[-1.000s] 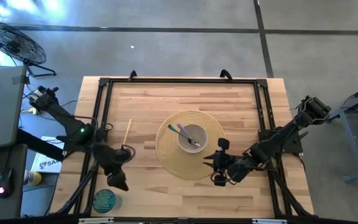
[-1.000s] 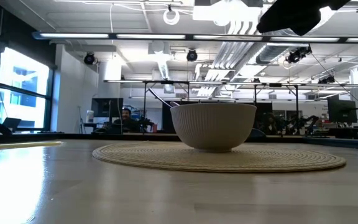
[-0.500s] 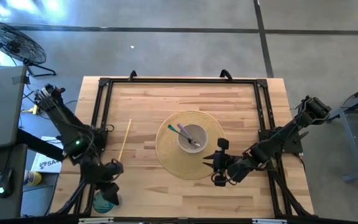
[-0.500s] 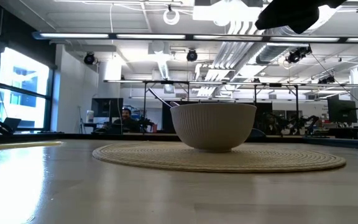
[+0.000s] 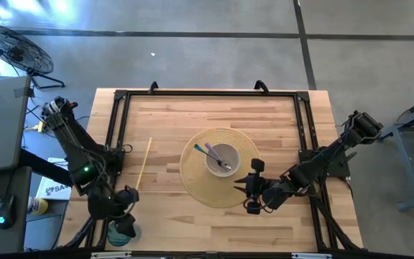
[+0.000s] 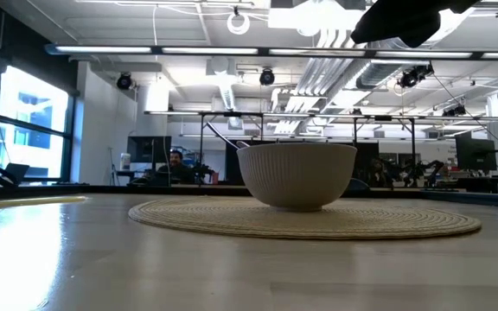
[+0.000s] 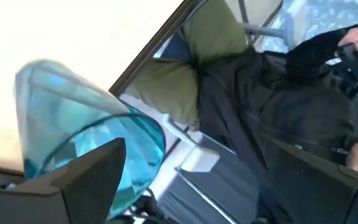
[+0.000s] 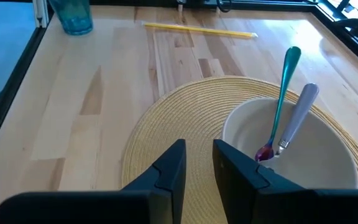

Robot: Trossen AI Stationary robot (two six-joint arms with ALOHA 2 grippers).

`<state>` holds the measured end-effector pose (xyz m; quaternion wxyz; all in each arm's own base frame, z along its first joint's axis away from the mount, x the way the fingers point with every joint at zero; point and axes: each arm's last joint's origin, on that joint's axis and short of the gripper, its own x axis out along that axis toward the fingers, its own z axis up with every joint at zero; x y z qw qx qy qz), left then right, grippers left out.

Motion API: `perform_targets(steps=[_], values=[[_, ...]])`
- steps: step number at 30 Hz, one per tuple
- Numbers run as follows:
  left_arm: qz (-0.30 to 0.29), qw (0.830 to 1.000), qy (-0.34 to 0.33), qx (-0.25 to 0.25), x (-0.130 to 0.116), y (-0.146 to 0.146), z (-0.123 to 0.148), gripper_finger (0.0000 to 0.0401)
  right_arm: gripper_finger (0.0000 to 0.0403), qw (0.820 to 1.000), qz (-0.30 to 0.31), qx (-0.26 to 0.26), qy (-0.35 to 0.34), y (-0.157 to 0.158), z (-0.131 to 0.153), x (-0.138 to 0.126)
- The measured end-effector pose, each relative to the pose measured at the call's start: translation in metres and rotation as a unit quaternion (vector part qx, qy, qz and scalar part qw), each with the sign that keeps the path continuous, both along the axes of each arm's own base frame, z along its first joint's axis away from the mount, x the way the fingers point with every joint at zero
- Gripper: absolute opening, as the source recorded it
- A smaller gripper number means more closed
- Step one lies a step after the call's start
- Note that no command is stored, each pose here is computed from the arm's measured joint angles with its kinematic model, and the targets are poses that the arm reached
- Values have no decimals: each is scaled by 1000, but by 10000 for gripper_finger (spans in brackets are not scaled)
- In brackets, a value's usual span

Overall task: Pick & Place Utensil
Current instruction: Put the green cup to the top right of the white bowl on the table placemat

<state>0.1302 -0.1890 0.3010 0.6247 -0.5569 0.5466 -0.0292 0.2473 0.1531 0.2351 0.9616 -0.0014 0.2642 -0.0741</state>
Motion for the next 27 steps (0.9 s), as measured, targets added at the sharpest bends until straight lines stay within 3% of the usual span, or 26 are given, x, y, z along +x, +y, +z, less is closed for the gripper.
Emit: perform_targets(steps=[7, 20, 27], values=[[-18, 999, 4, 37, 4, -5, -11, 378, 74, 1000, -2, -2, -1, 0, 0, 0], [-56, 997, -35, 30, -4, 4, 1, 378, 73, 1000, -16, -11, -8, -1, 0, 0], [-32, 986, -151, 57, -16, 30, 24, 378, 73, 1000, -17, -18, -9, -1, 1, 0]])
